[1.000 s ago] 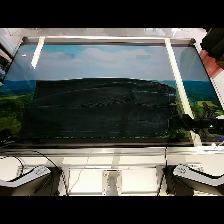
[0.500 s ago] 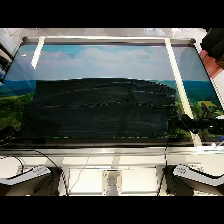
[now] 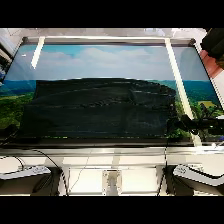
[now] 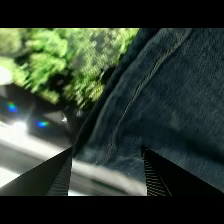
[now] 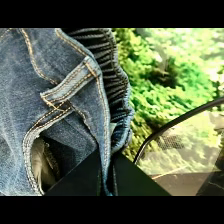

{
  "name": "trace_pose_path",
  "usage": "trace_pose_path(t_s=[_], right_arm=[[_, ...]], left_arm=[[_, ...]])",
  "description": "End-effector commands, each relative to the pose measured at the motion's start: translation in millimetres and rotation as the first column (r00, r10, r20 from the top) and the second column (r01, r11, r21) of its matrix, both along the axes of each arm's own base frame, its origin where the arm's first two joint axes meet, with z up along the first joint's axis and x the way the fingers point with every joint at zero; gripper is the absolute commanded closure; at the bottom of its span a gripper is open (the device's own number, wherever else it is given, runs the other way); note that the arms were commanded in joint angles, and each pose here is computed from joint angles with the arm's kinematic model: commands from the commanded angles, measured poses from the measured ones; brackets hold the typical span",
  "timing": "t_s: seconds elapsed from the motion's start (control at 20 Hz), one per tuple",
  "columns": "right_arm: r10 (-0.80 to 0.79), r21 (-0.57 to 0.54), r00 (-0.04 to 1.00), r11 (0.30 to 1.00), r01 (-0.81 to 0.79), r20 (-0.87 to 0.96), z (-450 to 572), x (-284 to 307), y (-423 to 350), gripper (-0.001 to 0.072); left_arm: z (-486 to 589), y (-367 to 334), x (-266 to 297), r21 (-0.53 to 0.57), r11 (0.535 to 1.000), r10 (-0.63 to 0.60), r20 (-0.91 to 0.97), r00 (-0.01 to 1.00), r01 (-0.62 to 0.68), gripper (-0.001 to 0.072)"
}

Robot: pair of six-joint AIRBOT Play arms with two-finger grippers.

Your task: Fold the clothes and pants, and hang the long-sleeved shirts on hangers.

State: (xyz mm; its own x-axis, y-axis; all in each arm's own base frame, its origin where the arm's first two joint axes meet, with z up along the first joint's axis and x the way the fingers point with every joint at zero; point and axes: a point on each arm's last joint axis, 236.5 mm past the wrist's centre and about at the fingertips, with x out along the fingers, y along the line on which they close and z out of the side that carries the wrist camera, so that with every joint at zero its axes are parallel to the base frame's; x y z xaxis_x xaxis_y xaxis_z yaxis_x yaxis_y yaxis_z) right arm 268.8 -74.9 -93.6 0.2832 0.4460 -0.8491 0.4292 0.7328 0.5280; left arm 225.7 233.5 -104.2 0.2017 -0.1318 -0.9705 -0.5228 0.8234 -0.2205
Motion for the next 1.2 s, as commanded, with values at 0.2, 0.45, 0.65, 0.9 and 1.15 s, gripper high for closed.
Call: trace_pose_path(t_s=[0.2, 0.45, 0.65, 0.9, 1.15], right_arm=[[0.014, 0.018, 1.000, 1.000, -0.014, -0.006, 3.6, -3.0, 4.9, 0.0689], [0.113, -0.005, 0.993, 0.994, -0.113, 0.016, 60.4, -12.0, 1.1, 0.0690], [0.020, -0.185, 0.983, 0.983, 0.014, 0.182, 137.7, -2.0, -47.3, 0.0693], [-0.127, -0.300, 0.947, 0.928, 0.219, 0.296, 202.2, -3.9, -107.1, 0.0692], [-0.161, -0.381, 0.954, 0.890, 0.251, 0.253, 212.6, -20.2, -130.1, 0.0692]], left_arm=[[5.4, -33.3, 34.8, -0.080, 0.995, -0.046, 0.084, 0.995, 0.053, 0.0683], [99.5, -15.1, 25.7, 0.058, 0.990, 0.111, 0.203, 0.973, -0.125, 0.0683], [192.2, 0.2, 9.2, 0.260, 0.927, 0.151, 0.402, 0.903, -0.271, 0.0683], [218.7, 0.1, 2.9, 0.275, 0.890, 0.206, 0.467, 0.860, -0.363, 0.0682], [209.2, 3.9, 3.2, 0.263, 0.895, 0.219, 0.446, 0.868, -0.361, 0.0682]])
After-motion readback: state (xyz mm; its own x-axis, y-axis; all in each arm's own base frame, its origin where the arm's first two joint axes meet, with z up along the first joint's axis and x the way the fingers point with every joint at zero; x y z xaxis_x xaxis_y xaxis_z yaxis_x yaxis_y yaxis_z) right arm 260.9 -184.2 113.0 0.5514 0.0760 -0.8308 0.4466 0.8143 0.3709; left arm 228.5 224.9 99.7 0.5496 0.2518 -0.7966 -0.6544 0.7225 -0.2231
